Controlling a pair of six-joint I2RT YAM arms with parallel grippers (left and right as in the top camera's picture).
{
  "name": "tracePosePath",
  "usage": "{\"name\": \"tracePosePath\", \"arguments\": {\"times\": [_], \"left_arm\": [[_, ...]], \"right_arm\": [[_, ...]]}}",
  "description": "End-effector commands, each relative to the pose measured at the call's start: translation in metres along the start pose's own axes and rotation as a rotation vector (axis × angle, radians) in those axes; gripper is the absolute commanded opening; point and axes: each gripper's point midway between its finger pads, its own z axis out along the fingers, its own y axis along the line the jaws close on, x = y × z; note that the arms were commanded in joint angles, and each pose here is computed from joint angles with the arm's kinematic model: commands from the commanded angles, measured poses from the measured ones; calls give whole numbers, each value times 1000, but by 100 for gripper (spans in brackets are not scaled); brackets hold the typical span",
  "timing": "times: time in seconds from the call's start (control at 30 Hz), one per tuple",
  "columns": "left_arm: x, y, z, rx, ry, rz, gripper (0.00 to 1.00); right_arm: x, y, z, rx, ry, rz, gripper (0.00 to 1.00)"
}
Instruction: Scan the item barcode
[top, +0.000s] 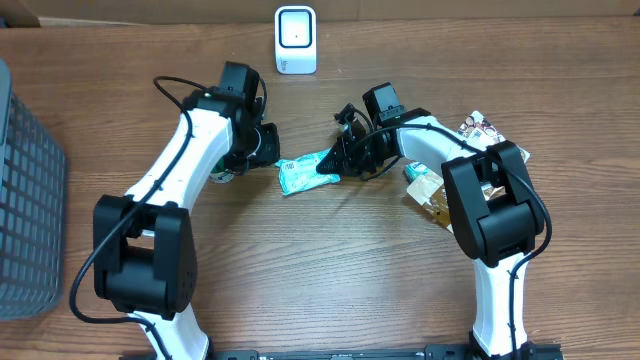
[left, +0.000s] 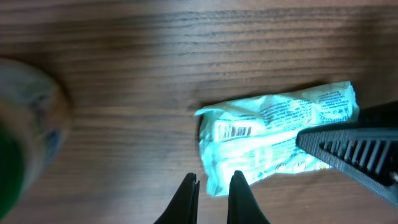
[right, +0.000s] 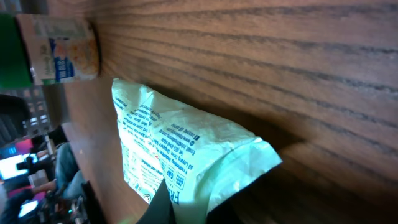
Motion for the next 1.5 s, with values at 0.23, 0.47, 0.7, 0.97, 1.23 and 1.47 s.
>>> {"name": "tracePosePath", "arguments": {"times": [0.23,0.47,0.7,0.97,1.23,1.47], "left_arm": [[-59,49,-153,33,-286,-103,6],[-56,96,-156,-3,-260,-221,39],[-56,98,-155,-4,-259,-225,100],[-56,98,-155,-4,-260,-225,99],[-56,98,-155,-4,-259,-226,100],[-56,98,-155,-4,-259,-226,99]], "right_arm": [[-22,57,-65,-66,-132,-169,4],[-20,143,-139,-77,-302,-363,4],[-5,181,-179,-75,-381,-439,4],[-21,164,-186,52,-453,-396,4],[-68,160,-211,343,-630,-444,4],[-143,137,-224,837,-847,-611,4]]}}
